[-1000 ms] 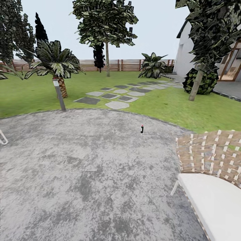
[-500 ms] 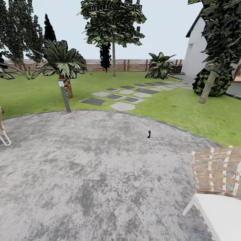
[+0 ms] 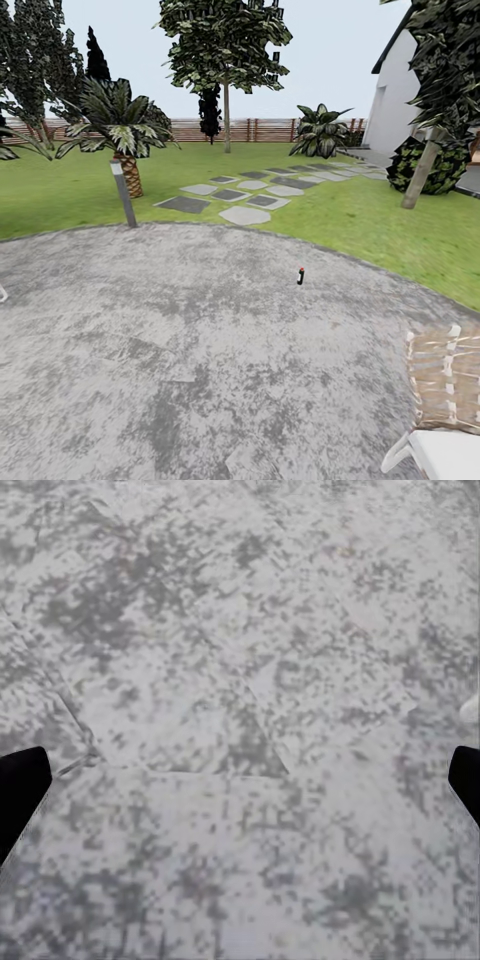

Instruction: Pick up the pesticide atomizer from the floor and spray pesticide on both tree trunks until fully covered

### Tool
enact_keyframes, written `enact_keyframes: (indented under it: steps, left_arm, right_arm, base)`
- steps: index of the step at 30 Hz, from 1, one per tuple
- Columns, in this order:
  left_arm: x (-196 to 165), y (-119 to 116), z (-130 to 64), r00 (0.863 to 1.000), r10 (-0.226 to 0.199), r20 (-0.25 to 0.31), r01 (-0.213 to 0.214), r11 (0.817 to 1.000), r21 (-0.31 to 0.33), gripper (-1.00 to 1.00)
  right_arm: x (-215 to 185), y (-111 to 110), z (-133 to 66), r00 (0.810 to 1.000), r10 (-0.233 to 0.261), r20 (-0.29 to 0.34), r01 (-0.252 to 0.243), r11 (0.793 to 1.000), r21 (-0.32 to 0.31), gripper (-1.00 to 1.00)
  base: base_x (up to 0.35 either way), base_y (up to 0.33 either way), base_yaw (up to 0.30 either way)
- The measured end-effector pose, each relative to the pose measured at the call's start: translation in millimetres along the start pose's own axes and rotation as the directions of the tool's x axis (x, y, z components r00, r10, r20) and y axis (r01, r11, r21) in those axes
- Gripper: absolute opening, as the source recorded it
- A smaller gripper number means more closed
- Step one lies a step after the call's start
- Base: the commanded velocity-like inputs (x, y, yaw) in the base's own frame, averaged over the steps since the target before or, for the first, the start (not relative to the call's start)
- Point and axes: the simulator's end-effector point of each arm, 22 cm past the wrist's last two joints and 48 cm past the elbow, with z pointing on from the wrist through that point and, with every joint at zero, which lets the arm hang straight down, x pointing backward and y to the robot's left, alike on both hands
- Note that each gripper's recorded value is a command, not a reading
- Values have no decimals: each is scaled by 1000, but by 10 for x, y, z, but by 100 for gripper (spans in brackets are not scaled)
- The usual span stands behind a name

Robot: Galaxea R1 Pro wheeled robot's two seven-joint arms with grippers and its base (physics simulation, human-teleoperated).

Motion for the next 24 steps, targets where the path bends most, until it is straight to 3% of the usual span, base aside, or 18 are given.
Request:
enact_keyframes:
  steps: [24]
  left_arm:
    - [0,0,0,1000,0,0,0,1000,0,100]
  right_arm:
    - [4,-9,0,1000,-2,-1,2,1000,1,100]
  base:
    - [340,0,0]
